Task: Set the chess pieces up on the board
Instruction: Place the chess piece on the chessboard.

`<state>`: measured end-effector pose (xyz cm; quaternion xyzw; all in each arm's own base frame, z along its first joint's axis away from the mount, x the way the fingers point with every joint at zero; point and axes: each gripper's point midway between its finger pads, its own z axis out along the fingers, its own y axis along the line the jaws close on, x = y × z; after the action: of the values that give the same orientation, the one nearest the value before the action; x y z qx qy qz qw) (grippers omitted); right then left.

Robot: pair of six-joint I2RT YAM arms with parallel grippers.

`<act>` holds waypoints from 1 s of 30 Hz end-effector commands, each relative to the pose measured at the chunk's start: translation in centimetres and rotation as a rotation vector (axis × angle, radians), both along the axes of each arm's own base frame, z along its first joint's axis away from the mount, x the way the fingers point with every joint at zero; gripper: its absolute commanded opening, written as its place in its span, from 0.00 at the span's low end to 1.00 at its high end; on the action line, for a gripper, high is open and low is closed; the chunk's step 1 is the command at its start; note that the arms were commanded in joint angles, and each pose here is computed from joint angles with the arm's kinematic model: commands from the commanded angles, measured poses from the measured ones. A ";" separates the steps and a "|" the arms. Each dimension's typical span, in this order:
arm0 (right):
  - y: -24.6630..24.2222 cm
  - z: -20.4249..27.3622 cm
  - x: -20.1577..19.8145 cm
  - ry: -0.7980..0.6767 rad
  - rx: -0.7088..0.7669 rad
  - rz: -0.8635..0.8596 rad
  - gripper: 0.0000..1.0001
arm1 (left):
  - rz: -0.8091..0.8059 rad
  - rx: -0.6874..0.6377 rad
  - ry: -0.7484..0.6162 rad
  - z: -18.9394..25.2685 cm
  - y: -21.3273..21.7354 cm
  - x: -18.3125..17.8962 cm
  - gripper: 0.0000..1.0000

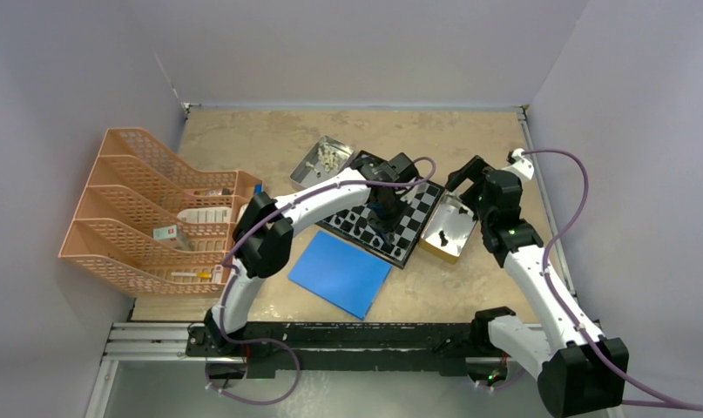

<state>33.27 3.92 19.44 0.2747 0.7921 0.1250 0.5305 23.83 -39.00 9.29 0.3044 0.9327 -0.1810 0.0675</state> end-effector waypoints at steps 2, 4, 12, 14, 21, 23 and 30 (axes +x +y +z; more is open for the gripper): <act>-0.6 2.3 0.2 -0.060 -0.013 -0.024 0.99 | -0.002 -0.012 -0.033 0.8 -0.8 1.1 0.00; -0.7 2.3 0.1 -0.058 -0.016 -0.031 0.99 | -0.003 -0.005 -0.030 0.4 -0.9 1.2 0.00; -1.0 2.2 -0.1 -0.057 -0.022 -0.040 0.99 | -0.011 0.016 -0.012 -0.8 -0.9 1.2 0.00; -0.9 2.1 0.0 -0.056 -0.022 -0.040 0.99 | -0.011 0.022 -0.009 -1.1 -0.9 1.2 0.00; -0.9 2.0 -0.1 -0.050 -0.024 -0.038 0.99 | -0.025 0.038 0.002 -1.9 -0.9 1.2 0.00; -0.9 2.1 -0.1 -0.052 -0.022 -0.038 0.99 | -0.027 0.042 0.000 -2.0 -0.9 1.4 0.00; -0.8 2.2 -0.4 -0.061 -0.024 -0.024 0.99 | -0.025 0.055 -0.008 -2.1 -0.9 1.7 0.01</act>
<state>32.80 3.50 19.62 0.2762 0.7914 0.1156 0.5329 24.63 -39.38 5.86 0.3123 0.9371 -0.1505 0.0408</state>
